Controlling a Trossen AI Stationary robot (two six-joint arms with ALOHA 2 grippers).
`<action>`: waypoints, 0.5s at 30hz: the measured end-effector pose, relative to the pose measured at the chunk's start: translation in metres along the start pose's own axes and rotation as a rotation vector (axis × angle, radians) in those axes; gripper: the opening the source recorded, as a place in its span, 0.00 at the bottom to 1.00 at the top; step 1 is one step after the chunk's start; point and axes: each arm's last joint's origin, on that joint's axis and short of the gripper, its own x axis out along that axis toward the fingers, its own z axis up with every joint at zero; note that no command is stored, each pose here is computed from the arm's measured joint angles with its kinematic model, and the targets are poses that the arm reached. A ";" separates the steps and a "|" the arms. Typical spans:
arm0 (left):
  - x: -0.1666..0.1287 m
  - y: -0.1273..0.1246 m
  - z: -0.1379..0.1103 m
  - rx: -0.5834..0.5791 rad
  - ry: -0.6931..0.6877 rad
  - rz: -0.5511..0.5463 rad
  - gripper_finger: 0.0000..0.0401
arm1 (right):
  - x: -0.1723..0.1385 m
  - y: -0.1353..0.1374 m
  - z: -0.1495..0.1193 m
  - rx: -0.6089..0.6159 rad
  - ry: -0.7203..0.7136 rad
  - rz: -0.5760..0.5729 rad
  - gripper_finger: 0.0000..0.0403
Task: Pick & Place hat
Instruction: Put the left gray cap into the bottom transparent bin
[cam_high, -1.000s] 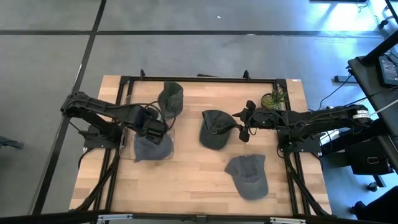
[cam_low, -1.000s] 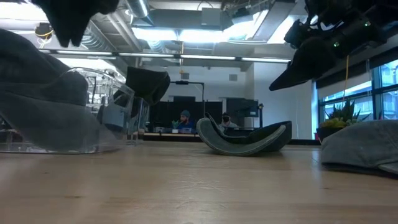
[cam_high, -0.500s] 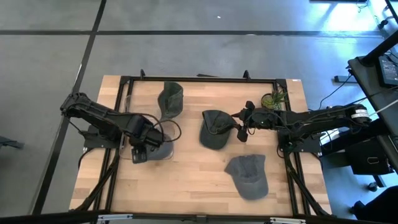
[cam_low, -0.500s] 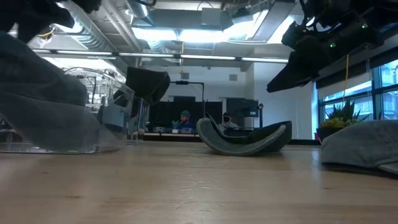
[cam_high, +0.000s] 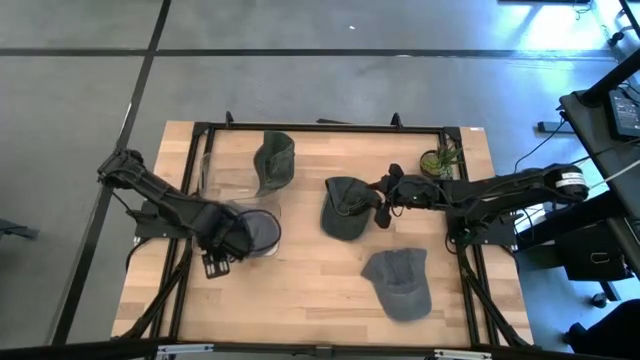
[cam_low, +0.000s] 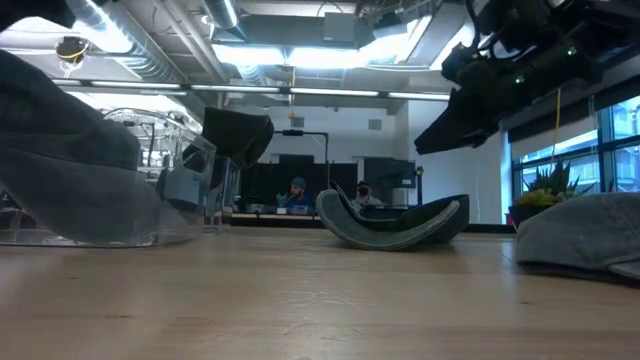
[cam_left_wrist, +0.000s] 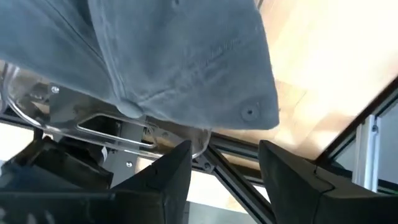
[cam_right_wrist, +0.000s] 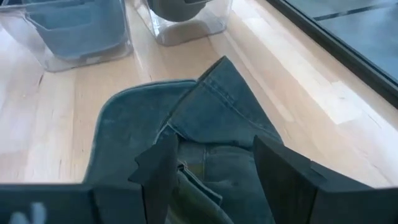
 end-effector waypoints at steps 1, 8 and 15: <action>0.004 -0.001 -0.002 -0.002 0.011 0.012 0.45 | 0.002 0.000 0.000 0.001 -0.003 0.000 0.52; 0.051 0.003 -0.016 -0.104 0.072 0.210 0.44 | 0.013 0.003 -0.003 -0.009 -0.008 0.001 0.52; 0.078 0.019 -0.016 -0.142 0.000 0.403 0.44 | 0.012 0.003 -0.001 -0.004 -0.026 0.003 0.52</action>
